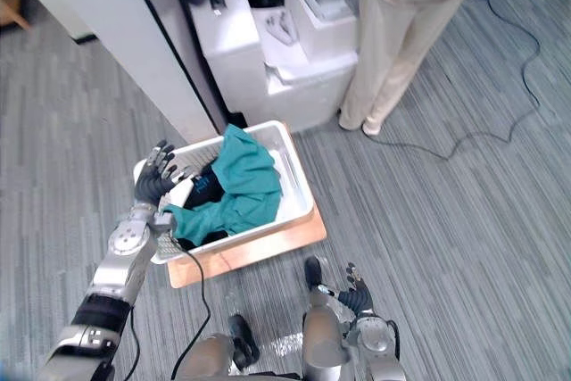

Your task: Tidy the bed and pick cloth on bed and put in laundry

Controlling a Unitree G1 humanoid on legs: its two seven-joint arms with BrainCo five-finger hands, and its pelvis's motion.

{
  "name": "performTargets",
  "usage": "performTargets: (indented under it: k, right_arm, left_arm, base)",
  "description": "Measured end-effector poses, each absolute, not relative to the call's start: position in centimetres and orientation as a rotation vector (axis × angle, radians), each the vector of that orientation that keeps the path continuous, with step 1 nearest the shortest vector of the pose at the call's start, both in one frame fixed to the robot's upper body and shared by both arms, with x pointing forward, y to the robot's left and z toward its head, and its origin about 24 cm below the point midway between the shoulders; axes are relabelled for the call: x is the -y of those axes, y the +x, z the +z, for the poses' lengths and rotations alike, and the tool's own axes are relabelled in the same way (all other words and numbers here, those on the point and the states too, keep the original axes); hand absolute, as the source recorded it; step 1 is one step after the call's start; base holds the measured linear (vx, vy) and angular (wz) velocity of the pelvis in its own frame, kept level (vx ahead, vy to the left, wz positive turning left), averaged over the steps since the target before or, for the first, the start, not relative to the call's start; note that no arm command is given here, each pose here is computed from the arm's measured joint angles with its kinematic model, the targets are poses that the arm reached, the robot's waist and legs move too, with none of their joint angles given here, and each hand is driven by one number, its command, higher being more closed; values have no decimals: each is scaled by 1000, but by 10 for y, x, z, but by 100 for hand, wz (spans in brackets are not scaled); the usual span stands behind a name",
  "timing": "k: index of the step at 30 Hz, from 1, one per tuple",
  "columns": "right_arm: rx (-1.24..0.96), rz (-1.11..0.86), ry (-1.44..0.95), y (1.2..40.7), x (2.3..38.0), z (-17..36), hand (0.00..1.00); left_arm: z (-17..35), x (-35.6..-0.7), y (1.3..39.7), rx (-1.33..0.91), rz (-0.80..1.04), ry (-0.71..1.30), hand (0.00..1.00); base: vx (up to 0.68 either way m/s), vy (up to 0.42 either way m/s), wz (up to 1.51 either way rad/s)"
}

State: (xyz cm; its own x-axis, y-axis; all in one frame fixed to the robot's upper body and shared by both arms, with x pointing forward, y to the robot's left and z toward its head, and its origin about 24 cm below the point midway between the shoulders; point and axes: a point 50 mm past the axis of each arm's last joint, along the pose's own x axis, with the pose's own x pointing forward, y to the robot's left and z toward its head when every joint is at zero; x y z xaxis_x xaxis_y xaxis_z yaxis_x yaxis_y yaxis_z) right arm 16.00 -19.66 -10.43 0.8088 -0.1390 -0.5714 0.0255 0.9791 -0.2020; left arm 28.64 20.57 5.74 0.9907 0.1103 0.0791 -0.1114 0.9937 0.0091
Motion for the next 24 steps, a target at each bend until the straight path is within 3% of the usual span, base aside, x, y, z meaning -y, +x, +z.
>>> performTargets:
  k: [11,17,24]
  right_arm:
    - [-842,-133,-211,113,213,-130,0]
    - [-970,-246,-147,78,224,-146,0]
    - [-1002,-285,-22,59,219,-155,0]
  left_arm:
    - [-21,-216,204,-242,232,-49,0]
    - [-102,-235,130,-646,387,-181,0]
    - [-146,-231,54,-940,421,-223,0]
  base:
    - [18,9,16]
    - [5,-6,4]
    - [-50,-25,0]
